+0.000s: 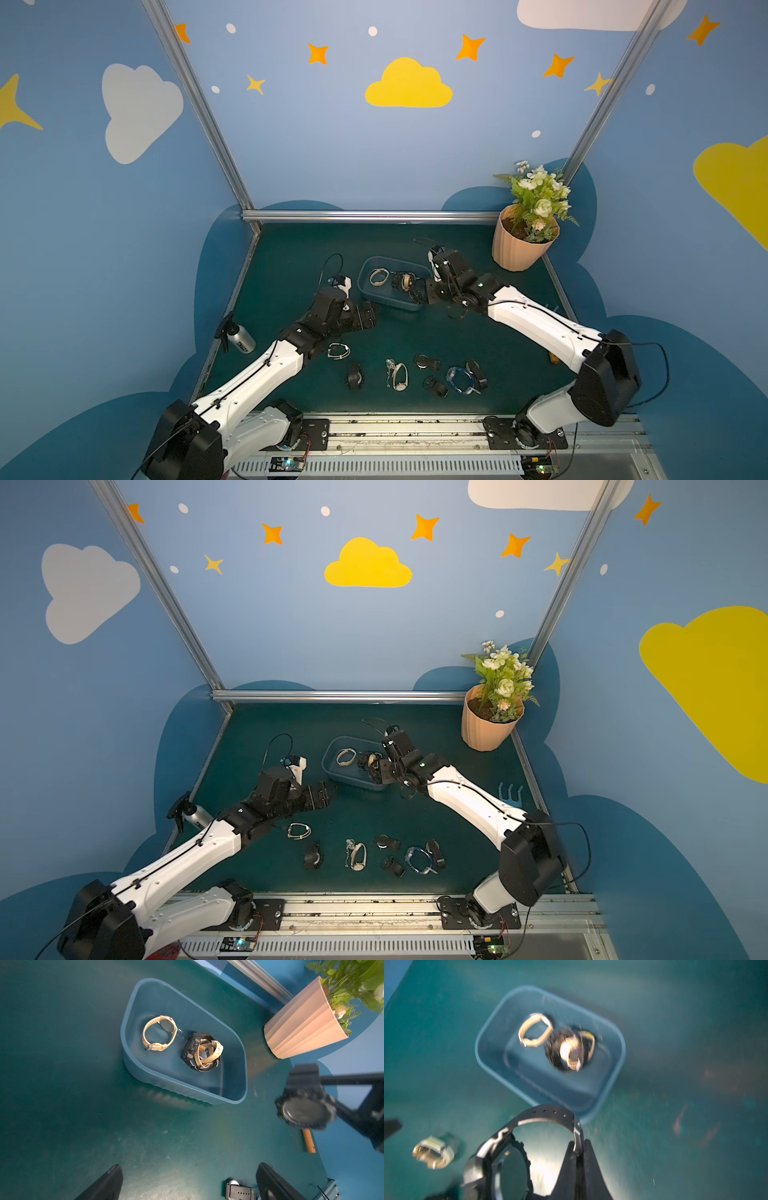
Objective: Put the watch into the storage box
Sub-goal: Place the watch in the storage box.
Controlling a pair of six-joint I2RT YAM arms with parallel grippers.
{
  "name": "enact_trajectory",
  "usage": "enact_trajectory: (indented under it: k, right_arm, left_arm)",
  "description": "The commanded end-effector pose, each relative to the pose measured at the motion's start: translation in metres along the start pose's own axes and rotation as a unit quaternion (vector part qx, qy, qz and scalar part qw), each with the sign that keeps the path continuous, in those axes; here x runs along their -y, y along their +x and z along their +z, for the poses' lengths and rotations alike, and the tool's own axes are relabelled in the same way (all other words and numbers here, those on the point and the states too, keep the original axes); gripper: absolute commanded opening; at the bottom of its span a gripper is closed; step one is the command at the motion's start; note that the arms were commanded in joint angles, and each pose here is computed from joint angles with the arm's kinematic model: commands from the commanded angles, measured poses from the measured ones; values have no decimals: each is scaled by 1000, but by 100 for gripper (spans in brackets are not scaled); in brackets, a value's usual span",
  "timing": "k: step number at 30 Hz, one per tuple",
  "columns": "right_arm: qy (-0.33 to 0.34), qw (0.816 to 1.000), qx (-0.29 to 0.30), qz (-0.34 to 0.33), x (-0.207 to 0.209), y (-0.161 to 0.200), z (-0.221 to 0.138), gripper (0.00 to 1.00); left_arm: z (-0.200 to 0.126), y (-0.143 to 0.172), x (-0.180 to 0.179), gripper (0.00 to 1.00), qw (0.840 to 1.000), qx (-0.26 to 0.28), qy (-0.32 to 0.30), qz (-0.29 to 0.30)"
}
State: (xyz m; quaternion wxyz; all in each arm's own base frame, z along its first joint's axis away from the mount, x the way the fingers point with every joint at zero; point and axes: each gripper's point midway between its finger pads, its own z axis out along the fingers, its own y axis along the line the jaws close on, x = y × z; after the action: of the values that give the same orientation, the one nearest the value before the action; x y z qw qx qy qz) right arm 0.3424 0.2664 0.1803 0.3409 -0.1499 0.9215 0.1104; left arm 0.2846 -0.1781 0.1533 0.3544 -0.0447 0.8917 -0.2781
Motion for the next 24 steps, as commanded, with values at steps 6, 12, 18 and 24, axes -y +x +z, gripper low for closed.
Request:
enact_trajectory:
  k: [6,12,18,24]
  right_arm:
    - [16,998,2,-62,-18,-39,33,1]
    - [9,997,7,-79,-33,-59,62,1]
    - [0,996,8,-87,-48,-69,93,2]
    - [22,994,3,-105,-48,-70,127,2]
  left_arm:
    - [-11,9,-17,100,999,-2,-34,0]
    - [-15,15,-26,100,999,-2,-43,-11]
    - [-22,18,-34,100,998,6,-56,-17]
    - [-27,17,-37,100,998,14,-59,-17]
